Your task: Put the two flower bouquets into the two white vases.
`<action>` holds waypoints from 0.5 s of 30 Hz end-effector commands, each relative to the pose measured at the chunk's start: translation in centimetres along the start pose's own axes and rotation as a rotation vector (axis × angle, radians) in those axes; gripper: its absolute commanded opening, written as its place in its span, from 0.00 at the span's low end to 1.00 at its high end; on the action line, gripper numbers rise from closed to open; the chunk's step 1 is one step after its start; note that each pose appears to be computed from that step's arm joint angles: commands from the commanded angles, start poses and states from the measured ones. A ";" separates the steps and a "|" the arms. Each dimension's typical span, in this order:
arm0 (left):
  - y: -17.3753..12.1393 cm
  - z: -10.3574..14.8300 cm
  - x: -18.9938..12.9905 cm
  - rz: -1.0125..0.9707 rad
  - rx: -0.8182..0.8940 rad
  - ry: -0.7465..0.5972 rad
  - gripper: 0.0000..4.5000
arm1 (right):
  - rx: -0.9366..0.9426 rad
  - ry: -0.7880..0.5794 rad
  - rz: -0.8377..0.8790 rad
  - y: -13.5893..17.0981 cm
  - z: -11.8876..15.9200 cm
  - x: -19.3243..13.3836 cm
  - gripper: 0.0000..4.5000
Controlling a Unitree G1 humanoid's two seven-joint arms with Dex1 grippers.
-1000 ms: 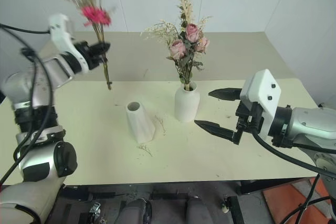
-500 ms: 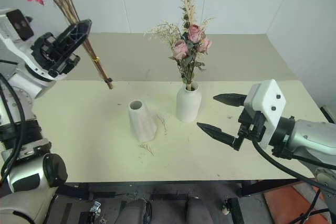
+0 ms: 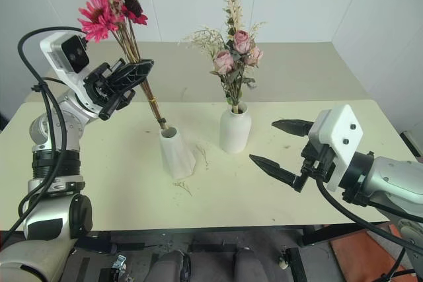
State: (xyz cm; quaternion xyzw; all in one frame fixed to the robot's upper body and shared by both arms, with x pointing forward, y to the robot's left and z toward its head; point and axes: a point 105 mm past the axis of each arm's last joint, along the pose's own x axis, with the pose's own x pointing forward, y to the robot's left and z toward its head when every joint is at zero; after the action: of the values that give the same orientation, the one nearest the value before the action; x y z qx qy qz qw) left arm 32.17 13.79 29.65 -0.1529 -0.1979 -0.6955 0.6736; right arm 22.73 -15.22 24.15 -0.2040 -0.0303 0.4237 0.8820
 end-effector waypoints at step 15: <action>-0.2 -0.7 0.8 -0.036 0.024 0.010 0.00 | -0.053 -0.012 -0.026 0.2 1.0 -0.5 1.00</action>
State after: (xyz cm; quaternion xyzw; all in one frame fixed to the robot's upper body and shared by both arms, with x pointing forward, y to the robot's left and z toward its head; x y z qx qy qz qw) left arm 32.45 12.77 28.85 -0.1567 -0.1939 -0.7022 0.6669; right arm 22.44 -15.11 24.05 -0.2081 -0.0267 0.4214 0.8823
